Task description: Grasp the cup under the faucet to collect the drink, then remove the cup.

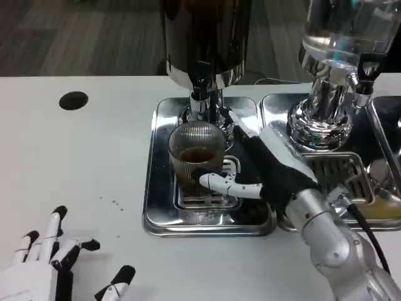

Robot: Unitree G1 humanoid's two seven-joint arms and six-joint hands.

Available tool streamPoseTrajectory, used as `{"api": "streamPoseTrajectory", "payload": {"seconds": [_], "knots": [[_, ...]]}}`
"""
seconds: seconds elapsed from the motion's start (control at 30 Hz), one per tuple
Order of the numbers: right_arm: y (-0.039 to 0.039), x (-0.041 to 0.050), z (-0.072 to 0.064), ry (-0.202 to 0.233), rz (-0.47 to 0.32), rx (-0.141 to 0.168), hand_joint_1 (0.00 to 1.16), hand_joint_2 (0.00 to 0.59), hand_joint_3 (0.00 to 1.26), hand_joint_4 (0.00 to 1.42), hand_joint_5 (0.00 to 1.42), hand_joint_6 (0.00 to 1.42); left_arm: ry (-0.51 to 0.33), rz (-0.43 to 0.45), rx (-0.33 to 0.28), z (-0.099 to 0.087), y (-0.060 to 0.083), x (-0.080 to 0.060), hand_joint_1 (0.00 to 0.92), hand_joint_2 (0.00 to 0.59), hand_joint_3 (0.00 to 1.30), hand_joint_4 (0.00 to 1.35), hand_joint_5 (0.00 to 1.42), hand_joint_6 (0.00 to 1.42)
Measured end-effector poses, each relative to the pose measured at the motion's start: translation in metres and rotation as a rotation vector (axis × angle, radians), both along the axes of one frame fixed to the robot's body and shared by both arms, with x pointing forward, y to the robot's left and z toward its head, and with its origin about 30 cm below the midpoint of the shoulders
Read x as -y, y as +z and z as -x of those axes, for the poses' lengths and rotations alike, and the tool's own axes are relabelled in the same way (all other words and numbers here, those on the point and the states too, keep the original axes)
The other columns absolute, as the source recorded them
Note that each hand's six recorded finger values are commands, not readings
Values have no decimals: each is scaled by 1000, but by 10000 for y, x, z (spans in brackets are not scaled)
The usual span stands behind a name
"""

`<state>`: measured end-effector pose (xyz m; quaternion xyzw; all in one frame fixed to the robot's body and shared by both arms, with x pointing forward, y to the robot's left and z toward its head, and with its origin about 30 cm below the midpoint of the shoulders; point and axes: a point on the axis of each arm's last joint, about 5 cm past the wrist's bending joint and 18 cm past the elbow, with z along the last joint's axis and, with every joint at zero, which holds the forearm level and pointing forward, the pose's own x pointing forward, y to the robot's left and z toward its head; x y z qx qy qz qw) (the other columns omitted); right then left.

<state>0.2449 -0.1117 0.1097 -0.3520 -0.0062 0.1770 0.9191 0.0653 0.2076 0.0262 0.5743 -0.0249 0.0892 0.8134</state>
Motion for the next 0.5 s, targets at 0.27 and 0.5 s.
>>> {"api": "streamPoseTrajectory", "payload": {"seconds": [0.27,0.5], "knots": [[-57,-50,-42,-16,-40,-10,560,160,0,0,0,57,15,-5,9,22,5,-35,0,187,581,71,225,131],[-114,-65,-36,-28,-72,-4,573,154,0,0,0,69,21,-6,7,31,-9,-42,0,187,613,81,231,144]]}}
